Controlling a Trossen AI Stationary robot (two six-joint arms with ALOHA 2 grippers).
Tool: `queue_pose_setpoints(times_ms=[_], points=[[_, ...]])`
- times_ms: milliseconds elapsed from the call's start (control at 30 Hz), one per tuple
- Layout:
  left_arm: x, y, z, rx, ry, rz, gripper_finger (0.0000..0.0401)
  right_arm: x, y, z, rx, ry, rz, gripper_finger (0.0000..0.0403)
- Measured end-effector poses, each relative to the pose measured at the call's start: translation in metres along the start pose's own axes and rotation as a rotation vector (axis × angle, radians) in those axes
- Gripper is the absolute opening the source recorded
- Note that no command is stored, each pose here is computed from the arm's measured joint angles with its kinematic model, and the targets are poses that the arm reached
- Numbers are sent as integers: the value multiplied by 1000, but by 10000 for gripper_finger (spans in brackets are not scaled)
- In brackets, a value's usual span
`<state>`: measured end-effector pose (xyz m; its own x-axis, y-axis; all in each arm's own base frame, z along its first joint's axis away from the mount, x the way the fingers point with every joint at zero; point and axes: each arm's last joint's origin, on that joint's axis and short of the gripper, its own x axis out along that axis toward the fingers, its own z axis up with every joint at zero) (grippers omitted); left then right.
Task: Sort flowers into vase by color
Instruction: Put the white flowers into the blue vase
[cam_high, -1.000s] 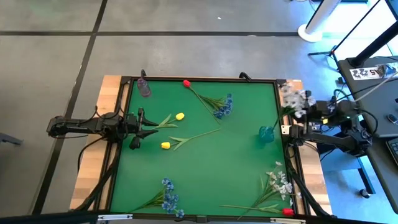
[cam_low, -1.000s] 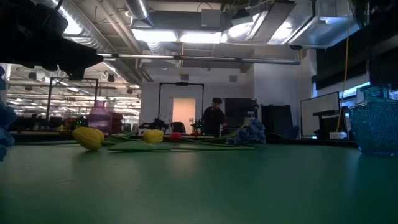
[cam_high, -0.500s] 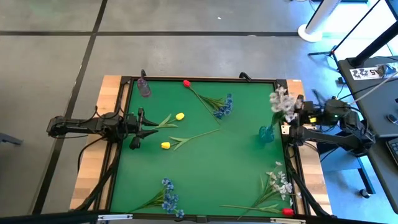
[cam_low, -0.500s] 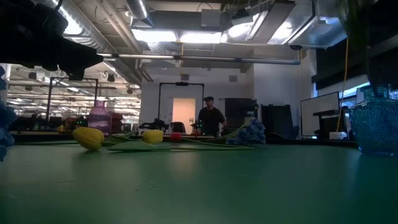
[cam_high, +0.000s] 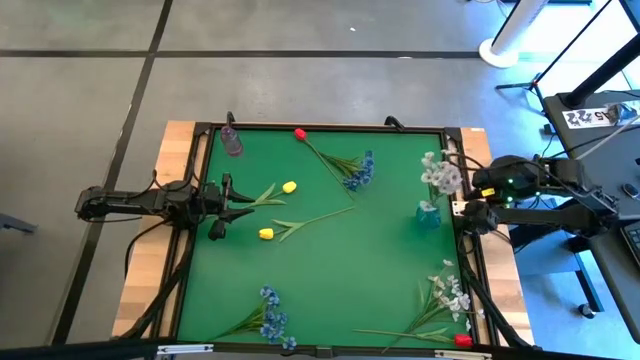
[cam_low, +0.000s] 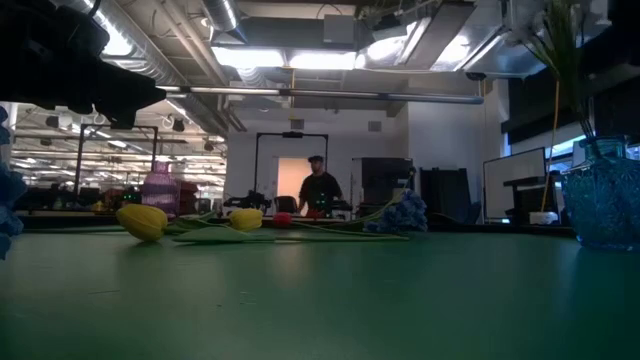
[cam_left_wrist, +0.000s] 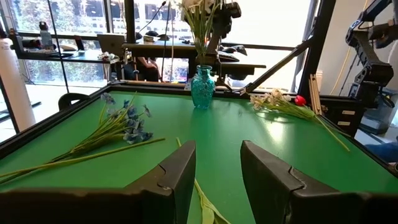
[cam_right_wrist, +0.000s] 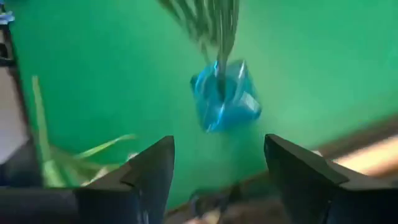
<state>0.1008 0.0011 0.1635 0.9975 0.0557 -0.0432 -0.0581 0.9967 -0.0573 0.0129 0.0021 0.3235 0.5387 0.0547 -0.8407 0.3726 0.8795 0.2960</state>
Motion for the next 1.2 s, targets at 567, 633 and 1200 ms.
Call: queue_pose_setpoints(times_ms=[567, 633, 1200], points=[[0, 0, 0, 0, 0, 0, 124, -38, 34, 37, -156, -418, 719, 231], [0, 0, 0, 0, 0, -1, 124, -48, 39, 44, -183, -494, 807, 231], [0, 0, 0, 0, 0, -1, 124, -62, 64, 110, -347, -872, 955, 231]])
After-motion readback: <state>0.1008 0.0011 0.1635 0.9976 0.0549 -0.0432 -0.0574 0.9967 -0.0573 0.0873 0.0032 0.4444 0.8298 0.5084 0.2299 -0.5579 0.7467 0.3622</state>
